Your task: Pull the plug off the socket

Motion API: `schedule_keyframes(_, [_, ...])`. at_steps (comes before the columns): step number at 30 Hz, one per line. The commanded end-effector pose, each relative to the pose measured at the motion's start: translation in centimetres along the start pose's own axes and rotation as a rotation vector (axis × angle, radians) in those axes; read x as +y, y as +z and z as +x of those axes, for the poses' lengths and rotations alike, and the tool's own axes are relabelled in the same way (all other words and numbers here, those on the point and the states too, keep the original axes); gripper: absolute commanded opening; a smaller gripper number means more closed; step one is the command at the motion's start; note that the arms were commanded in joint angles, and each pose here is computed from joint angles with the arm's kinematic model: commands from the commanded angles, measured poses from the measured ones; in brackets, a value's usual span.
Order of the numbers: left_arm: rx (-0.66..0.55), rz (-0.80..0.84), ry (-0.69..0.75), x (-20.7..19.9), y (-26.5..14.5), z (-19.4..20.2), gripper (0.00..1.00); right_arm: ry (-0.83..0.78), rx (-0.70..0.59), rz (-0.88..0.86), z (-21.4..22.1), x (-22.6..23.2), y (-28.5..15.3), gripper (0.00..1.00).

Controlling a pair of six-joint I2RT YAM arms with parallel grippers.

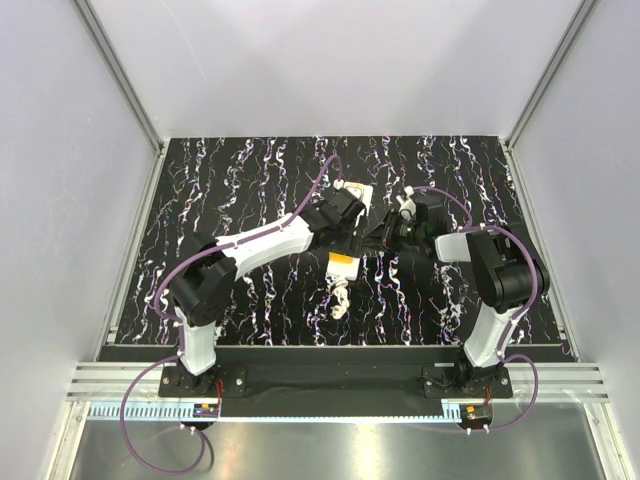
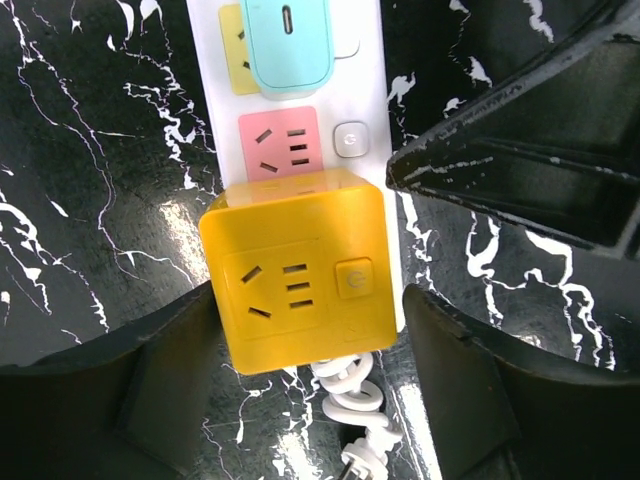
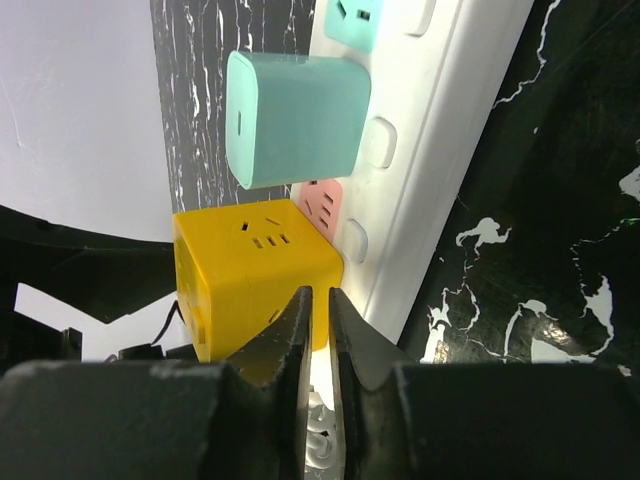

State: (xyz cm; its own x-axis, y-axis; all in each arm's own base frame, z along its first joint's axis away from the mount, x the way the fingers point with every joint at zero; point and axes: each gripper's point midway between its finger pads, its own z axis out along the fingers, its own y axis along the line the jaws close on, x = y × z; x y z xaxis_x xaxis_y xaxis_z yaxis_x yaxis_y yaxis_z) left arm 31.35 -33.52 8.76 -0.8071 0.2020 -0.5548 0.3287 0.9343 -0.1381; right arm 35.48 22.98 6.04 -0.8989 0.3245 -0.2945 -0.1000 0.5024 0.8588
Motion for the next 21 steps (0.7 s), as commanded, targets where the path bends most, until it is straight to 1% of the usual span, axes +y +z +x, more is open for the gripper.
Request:
schedule_keyframes(1, [-0.032,0.026,-0.012,-0.9,0.0,-1.4,0.72,-0.060,-0.009,-0.017,0.1,1.1,0.2,0.18])
schedule_keyframes(3, [-0.034,0.017,-0.013,-0.7,-0.1,-1.5,0.70,-0.069,-0.005,-0.020,0.3,1.4,0.3,0.17])
schedule_keyframes(7, [-0.033,0.002,-0.018,0.0,0.0,-1.5,0.61,-0.081,0.004,-0.004,1.2,1.6,0.7,0.17])
schedule_keyframes(9, [-0.036,0.002,-0.025,0.2,-0.1,-1.7,0.59,-0.086,0.013,0.006,1.7,1.3,0.9,0.17])
schedule_keyframes(10, [-0.036,0.002,-0.026,0.2,-0.1,-1.7,0.55,-0.081,0.014,0.026,2.0,0.5,1.1,0.18])
schedule_keyframes(12, [-0.035,-0.002,-0.033,0.3,0.0,-1.8,0.52,-0.072,0.024,0.034,2.3,0.0,1.4,0.17])
schedule_keyframes(14, [-0.031,0.001,-0.033,0.3,0.1,-1.7,0.44,-0.065,0.035,0.023,2.6,-0.3,1.8,0.15])
schedule_keyframes(16, [-0.027,0.008,-0.031,0.1,0.2,-1.7,0.35,-0.059,0.047,0.045,3.2,-0.9,2.3,0.12])
schedule_keyframes(17, [-0.026,0.011,-0.031,0.0,0.3,-1.7,0.25,-0.056,0.050,0.064,3.4,-1.4,2.4,0.12])
schedule_keyframes(19, [-0.031,0.018,-0.031,-0.2,0.0,-1.8,0.19,-0.036,0.056,0.114,3.8,-2.7,2.5,0.11])
schedule_keyframes(20, [-0.033,0.020,-0.034,-0.2,0.0,-2.0,0.09,-0.026,0.057,0.135,3.9,-3.2,2.5,0.10])
schedule_keyframes(21, [-0.038,0.017,-0.035,-0.1,-0.2,-2.1,0.05,-0.018,0.049,0.164,3.9,-3.7,2.5,0.09])
